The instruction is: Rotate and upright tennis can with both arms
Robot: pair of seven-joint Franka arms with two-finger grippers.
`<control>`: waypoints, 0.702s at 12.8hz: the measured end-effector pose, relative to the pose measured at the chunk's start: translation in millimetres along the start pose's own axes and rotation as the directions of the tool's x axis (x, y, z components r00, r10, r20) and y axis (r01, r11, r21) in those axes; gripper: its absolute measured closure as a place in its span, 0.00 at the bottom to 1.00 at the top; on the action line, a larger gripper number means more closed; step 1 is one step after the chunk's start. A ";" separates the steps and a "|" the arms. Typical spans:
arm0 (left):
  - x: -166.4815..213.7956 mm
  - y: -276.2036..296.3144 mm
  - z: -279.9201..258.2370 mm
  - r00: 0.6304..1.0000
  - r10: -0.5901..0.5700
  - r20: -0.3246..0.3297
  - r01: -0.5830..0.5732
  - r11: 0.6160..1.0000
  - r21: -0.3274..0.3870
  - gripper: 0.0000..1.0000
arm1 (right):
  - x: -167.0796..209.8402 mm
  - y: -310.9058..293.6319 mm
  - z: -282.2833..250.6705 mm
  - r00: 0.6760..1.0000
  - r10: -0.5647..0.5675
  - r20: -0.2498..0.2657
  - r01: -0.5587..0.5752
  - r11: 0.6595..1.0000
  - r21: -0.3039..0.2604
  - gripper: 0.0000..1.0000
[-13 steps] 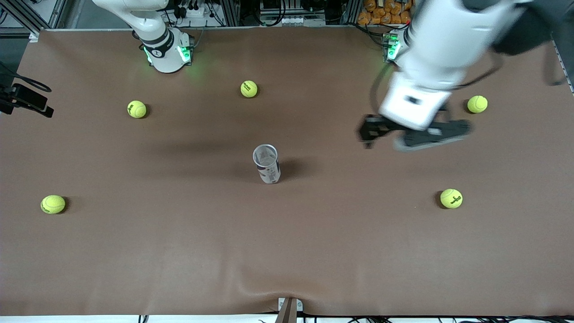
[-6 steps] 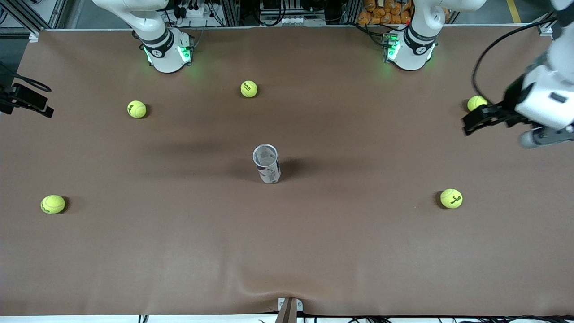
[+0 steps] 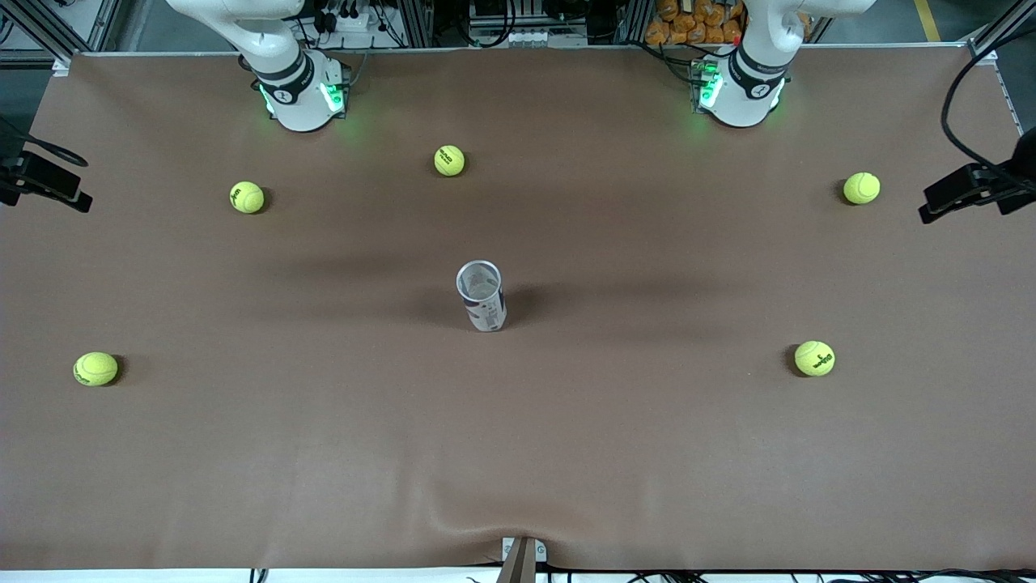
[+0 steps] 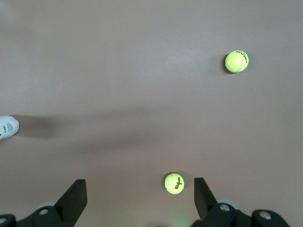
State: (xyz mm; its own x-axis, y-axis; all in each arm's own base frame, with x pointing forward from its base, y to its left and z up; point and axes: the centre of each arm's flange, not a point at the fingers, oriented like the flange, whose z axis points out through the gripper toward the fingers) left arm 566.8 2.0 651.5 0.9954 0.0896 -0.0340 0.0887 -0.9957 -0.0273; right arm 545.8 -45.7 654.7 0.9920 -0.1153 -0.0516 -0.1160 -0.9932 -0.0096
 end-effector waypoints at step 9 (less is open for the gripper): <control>-3.4 10.4 -4.1 1.000 0.026 -0.008 -0.026 1.000 -0.004 0.00 | -0.1 -2.4 0.0 1.000 -0.004 0.000 0.004 1.000 0.000 0.00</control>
State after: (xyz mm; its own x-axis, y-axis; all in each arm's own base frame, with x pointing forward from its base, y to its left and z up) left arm 564.5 -8.8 655.5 0.9976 0.0639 -0.0263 0.0633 -0.9977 -0.0227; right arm 546.0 -43.2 654.7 0.9925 -0.1111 -0.0516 -0.1118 -0.9937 -0.0097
